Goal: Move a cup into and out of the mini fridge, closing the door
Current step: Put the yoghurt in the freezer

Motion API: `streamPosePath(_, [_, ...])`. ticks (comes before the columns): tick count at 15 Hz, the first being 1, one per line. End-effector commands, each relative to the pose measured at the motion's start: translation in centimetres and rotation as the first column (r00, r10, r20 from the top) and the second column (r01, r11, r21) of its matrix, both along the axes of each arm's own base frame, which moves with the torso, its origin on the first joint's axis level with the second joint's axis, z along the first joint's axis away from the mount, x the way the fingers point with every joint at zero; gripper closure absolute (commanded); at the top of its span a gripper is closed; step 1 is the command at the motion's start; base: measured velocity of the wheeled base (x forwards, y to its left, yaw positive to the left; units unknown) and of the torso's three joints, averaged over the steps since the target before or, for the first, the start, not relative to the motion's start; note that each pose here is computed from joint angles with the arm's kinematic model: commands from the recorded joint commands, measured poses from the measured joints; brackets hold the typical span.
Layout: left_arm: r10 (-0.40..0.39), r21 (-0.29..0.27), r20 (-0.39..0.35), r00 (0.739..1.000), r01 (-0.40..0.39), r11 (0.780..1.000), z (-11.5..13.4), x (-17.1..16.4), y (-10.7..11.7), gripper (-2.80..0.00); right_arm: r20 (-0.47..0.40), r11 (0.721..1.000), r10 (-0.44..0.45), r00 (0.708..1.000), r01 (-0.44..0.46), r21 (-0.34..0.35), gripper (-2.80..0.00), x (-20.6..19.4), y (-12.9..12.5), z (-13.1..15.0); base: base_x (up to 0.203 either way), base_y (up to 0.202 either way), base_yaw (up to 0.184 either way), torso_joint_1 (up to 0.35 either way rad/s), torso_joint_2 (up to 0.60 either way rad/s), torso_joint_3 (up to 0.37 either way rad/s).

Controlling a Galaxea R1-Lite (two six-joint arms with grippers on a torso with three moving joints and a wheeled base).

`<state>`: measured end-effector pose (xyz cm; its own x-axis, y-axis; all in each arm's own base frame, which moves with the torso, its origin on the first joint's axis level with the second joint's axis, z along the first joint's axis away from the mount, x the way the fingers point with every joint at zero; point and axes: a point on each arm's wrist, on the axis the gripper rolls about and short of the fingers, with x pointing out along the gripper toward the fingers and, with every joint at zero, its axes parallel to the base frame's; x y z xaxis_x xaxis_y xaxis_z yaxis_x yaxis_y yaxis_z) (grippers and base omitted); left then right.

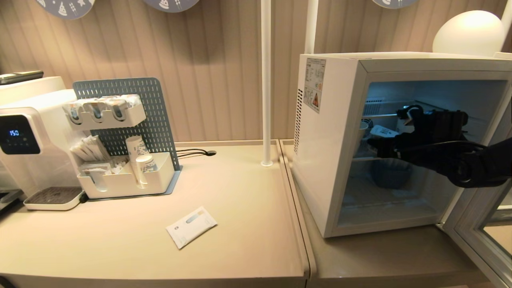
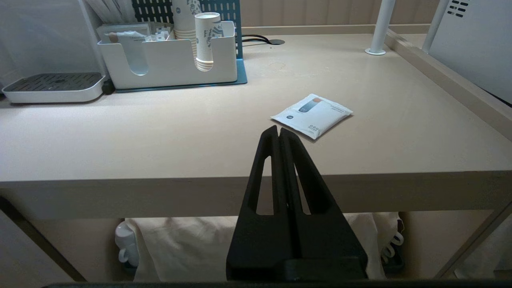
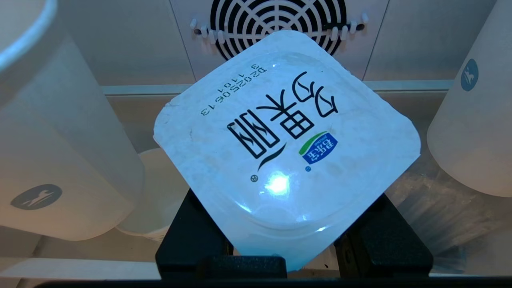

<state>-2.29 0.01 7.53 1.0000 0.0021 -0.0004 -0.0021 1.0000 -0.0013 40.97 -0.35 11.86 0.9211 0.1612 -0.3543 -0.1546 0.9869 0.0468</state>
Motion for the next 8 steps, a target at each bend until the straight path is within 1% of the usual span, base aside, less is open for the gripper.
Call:
streamPosePath(1, [0.001, 0.000, -0.001, 1.000, -0.001, 1.000, 0.00, 0.01, 0.00, 0.00, -0.014, 1.000, 0.003, 1.000, -0.003, 0.002, 0.00, 0.22, 0.00, -0.58, 0.000, 0.000, 0.000, 0.000, 0.00, 0.000])
streamPosePath(5, [0.001, 0.000, -0.001, 1.000, -0.001, 1.000, 0.00, 0.01, 0.00, 0.00, -0.016, 1.000, 0.003, 1.000, -0.003, 0.000, 0.00, 0.50, 0.14, -0.80, 0.000, 0.000, 0.000, 0.000, 0.00, 0.000])
streamPosePath(6, [0.001, 0.000, -0.001, 1.000, -0.001, 1.000, 0.00, 0.01, 0.00, 0.00, -0.009, 1.000, -0.005, 1.000, 0.005, -0.002, -2.80, 0.73, 0.15, -0.50, 0.000, 0.000, 0.000, 0.000, 0.00, 0.000])
streamPosePath(8, [0.001, 0.000, -0.001, 1.000, -0.001, 1.000, 0.00, 0.01, 0.00, 0.00, -0.019, 1.000, -0.018, 1.000, 0.018, 0.012, -2.80, 0.65, 0.14, -0.23, 0.000, 0.000, 0.000, 0.000, 0.00, 0.000])
